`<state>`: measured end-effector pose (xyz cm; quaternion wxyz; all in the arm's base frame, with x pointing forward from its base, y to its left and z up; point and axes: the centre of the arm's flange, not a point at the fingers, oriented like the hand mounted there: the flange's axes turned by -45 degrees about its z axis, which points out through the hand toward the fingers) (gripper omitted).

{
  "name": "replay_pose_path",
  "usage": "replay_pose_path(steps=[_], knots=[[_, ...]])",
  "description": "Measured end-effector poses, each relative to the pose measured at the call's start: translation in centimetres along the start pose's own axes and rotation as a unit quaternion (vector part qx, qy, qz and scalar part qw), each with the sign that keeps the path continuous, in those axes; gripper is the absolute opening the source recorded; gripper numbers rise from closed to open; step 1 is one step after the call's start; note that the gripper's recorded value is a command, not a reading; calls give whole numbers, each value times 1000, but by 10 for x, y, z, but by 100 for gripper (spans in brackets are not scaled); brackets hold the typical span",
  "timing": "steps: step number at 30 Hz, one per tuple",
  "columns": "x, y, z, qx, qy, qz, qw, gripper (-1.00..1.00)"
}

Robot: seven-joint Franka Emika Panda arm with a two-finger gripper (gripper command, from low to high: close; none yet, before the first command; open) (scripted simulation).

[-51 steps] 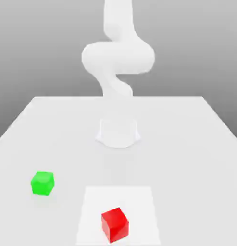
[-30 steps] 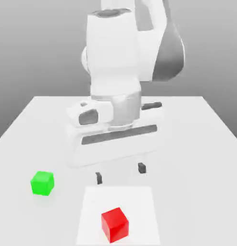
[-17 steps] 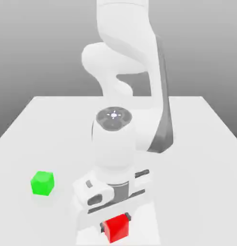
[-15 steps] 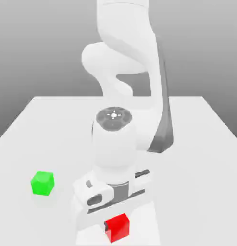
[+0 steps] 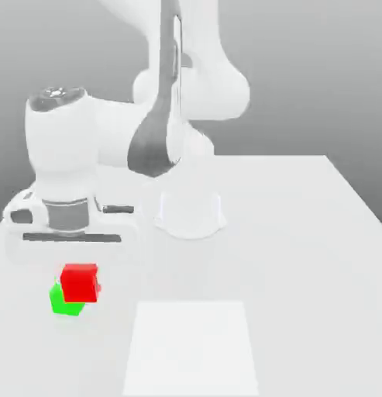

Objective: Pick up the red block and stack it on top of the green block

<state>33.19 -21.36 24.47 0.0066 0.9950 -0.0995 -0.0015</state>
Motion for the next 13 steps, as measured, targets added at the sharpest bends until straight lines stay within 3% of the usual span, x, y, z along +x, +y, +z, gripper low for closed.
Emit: replay_pose_path(steps=[10,11,13], knots=[[-29,22,59,8,1,60,998,-100],[-30,22,64,7,0,61,998,100],[-30,22,64,7,0,61,998,100]])
